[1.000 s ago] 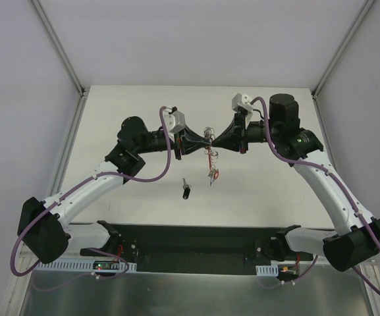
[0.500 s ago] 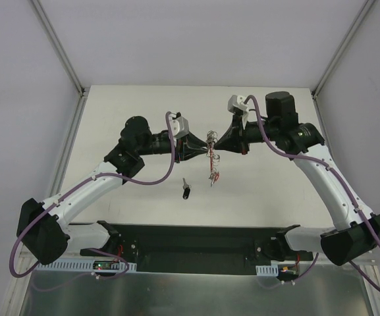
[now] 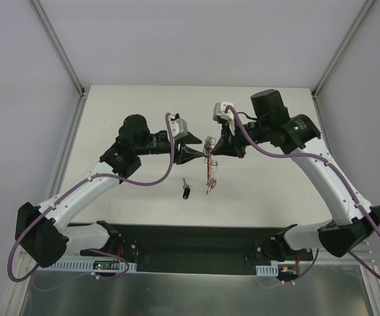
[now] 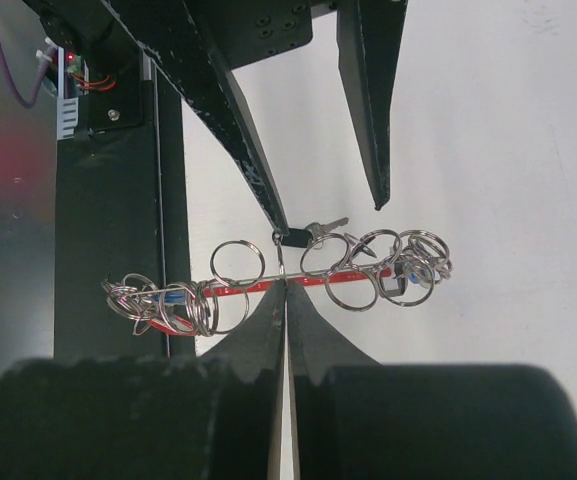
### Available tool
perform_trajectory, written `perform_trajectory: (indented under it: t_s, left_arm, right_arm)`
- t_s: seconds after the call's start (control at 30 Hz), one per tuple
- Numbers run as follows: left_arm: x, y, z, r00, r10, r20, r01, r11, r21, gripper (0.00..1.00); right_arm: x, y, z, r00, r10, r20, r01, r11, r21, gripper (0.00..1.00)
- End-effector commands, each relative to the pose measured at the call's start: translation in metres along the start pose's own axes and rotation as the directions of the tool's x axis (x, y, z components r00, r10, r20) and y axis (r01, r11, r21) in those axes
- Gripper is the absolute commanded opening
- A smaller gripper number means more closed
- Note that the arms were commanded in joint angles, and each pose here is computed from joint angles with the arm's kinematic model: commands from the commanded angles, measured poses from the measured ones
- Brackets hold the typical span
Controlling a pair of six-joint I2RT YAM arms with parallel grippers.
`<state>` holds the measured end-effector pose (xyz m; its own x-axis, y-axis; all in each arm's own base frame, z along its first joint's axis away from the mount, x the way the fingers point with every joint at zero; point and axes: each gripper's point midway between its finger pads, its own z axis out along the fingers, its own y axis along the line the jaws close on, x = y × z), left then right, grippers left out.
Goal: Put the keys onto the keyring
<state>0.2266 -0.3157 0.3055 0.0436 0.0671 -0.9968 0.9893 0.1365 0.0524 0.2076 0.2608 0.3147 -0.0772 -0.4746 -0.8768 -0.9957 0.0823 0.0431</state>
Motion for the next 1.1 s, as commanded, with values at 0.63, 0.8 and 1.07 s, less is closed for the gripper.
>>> perform_trajectory:
  t_s: [0.63, 0.8, 1.07]
  left_arm:
    - [-0.046, -0.014, -0.003, 0.995, 0.071, 0.075, -0.079, 0.991, 0.11, 0.43]
    - [-0.049, -0.021, -0.002, 0.995, 0.046, 0.083, -0.059, 0.987, 0.152, 0.4]
    - [-0.044, -0.021, 0.004, 0.998, -0.007, 0.065, -0.003, 0.989, 0.147, 0.34]
  right_arm:
    - [-0.011, 0.003, 0.0, 0.996, -0.087, -0.024, 0.087, 0.996, 0.008, 0.01]
    - [-0.009, -0.001, 0.001, 0.996, -0.081, -0.028, 0.081, 0.996, 0.028, 0.01]
    - [-0.009, -0.003, 0.001, 0.996, -0.086, -0.024, 0.087, 0.995, 0.042, 0.01]
